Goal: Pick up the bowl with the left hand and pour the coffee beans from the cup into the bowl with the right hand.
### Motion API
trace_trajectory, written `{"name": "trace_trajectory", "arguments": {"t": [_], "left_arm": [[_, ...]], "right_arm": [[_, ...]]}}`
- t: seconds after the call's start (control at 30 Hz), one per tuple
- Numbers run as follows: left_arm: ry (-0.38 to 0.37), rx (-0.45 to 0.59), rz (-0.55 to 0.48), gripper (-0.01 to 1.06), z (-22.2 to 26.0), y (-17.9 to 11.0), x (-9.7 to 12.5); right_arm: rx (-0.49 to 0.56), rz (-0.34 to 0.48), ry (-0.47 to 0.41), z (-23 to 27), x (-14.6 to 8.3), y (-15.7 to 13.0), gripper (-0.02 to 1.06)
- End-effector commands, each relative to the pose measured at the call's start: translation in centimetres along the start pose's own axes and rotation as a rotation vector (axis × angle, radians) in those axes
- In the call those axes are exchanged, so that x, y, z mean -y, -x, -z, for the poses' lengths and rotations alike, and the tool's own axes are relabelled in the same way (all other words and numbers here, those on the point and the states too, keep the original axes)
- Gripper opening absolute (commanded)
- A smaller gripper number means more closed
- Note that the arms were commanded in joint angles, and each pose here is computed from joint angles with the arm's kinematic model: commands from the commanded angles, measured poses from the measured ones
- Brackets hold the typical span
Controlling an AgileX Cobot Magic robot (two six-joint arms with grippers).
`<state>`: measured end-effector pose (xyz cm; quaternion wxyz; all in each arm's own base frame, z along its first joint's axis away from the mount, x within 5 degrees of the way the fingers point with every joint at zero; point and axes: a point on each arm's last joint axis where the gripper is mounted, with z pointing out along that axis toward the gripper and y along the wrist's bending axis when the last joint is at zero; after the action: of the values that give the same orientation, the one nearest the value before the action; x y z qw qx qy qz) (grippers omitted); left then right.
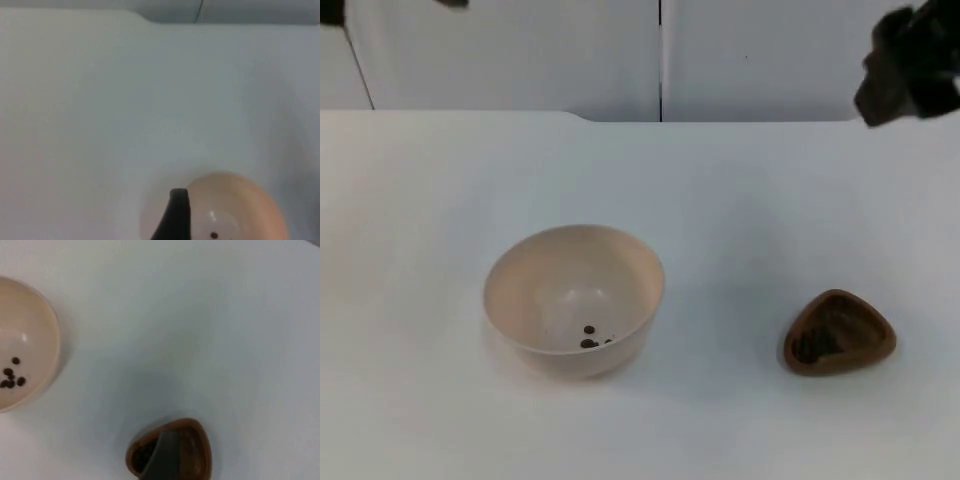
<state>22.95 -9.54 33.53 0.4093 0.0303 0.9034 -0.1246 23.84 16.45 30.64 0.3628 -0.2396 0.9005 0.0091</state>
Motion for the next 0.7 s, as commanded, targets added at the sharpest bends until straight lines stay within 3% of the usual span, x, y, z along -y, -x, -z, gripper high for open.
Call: {"name": "trace_trajectory", "arguments": {"t": [0.0,0.3,0.67], "left_arm": [[-0.012,0.034,-0.005,0.74,2.2,0.1,-0.1],[-0.015,0.074,-0.051,0.74,7.0,-0.6,-0.8],[-0.057,0.151,-0.035,0.74,10.8,-5.8,-2.6]], "right_arm": [[0.032,-0.017,0.024,1.8,0.4,0.1,0.75],[0.159,-0.045,0.122,7.3,1.1,-0.4,0.75],[0.279,-0.066,0.145,11.8,2.6,-6.7,0.75]]}}
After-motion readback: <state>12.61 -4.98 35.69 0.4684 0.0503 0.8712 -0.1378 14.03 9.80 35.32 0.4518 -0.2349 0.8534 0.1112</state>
